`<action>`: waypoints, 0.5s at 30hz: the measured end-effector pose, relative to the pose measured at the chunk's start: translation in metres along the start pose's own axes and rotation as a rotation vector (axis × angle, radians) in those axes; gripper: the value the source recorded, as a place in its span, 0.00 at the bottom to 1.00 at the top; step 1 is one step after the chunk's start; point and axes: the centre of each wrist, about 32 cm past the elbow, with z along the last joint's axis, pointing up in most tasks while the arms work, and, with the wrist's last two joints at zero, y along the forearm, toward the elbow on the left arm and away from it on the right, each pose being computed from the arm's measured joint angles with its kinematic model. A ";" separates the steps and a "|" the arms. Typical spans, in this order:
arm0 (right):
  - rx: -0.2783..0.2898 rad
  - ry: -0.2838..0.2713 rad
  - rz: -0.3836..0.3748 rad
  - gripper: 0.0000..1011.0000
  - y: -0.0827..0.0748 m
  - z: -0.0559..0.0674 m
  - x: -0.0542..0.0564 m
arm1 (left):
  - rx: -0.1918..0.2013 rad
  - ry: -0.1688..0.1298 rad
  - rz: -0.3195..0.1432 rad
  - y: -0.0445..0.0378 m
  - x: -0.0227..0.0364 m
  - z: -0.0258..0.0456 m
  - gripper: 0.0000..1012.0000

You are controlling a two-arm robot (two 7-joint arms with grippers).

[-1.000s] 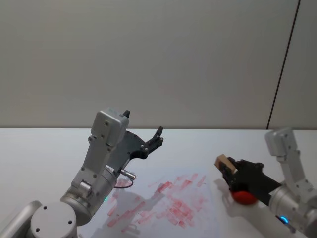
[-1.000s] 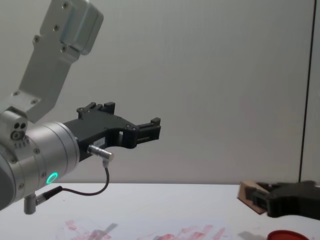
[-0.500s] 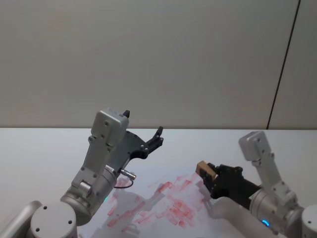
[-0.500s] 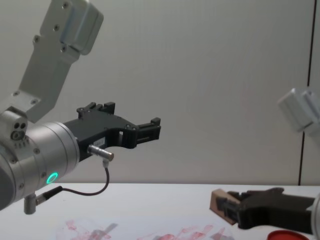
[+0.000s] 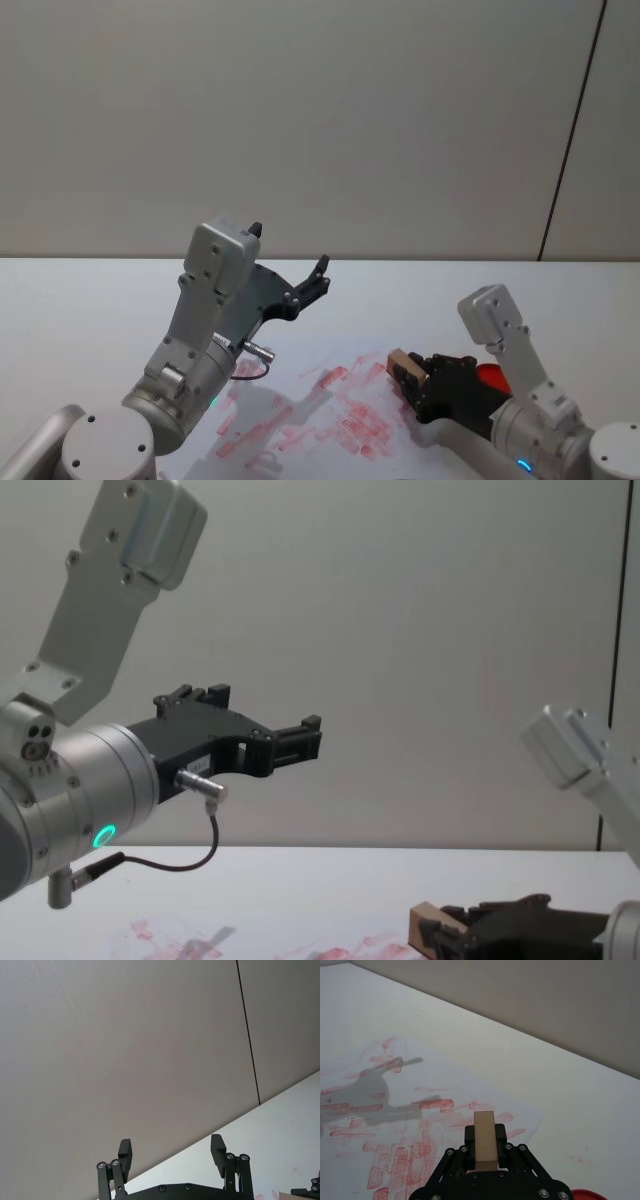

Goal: Use the one hand to pick up the stamp and affix it onto the A4 paper.

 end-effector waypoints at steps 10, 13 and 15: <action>-0.031 -0.009 0.009 0.21 0.002 -0.005 0.000 | 0.000 0.000 0.000 0.0000 0.0000 0.0000 0.99; -0.038 -0.009 0.010 0.21 0.003 -0.005 0.000 | 0.000 0.000 0.000 0.0000 0.0000 0.0000 0.99; -0.040 -0.010 0.011 0.21 0.003 -0.006 0.000 | 0.000 0.000 0.000 0.0000 0.0000 0.0000 0.99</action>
